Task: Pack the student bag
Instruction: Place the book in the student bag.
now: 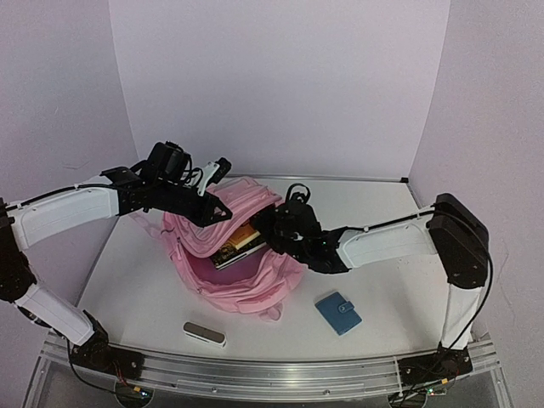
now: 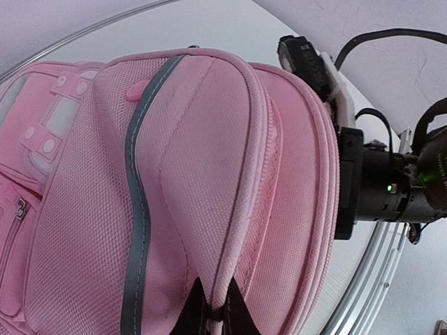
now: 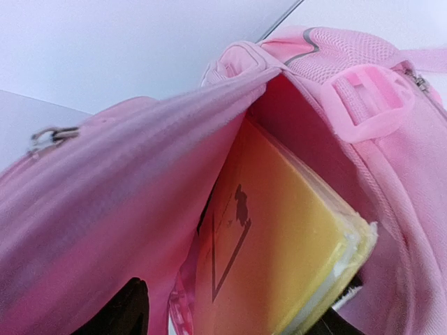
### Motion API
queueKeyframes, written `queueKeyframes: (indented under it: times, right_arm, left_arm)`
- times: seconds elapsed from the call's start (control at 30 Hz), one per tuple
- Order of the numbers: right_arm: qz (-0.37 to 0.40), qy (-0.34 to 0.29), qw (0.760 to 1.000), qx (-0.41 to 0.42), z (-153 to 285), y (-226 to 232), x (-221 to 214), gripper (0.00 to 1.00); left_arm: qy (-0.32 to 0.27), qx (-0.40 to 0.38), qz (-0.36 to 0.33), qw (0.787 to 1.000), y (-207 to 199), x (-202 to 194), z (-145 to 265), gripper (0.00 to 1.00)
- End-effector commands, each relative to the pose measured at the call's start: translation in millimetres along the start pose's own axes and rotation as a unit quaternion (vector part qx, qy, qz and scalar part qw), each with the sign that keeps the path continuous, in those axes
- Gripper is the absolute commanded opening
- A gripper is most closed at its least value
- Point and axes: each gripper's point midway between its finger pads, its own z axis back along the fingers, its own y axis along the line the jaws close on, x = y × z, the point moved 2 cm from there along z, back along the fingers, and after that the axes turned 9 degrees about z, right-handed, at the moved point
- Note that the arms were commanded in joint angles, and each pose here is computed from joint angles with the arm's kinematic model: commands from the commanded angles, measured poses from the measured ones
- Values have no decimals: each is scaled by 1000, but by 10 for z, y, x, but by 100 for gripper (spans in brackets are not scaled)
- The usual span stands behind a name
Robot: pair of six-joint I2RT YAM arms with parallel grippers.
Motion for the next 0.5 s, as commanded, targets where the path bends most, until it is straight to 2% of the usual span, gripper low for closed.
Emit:
queueKeyframes:
  times: [0.0, 0.17, 0.4, 0.47]
  right_arm:
    - [42, 19, 999, -26, 340, -83, 36, 66]
    - [59, 37, 997, -27, 442, -150, 0, 64]
    - [75, 70, 995, -10, 327, -80, -140, 42]
    - [77, 72, 994, -13, 304, -88, -160, 40]
  left_arm:
    - [-103, -56, -61, 991, -387, 485, 326, 0]
    - [-99, -55, -60, 992, -369, 473, 292, 0]
    - [-96, -58, -58, 992, -373, 460, 273, 0]
    - [-95, -59, -57, 992, -378, 462, 278, 0]
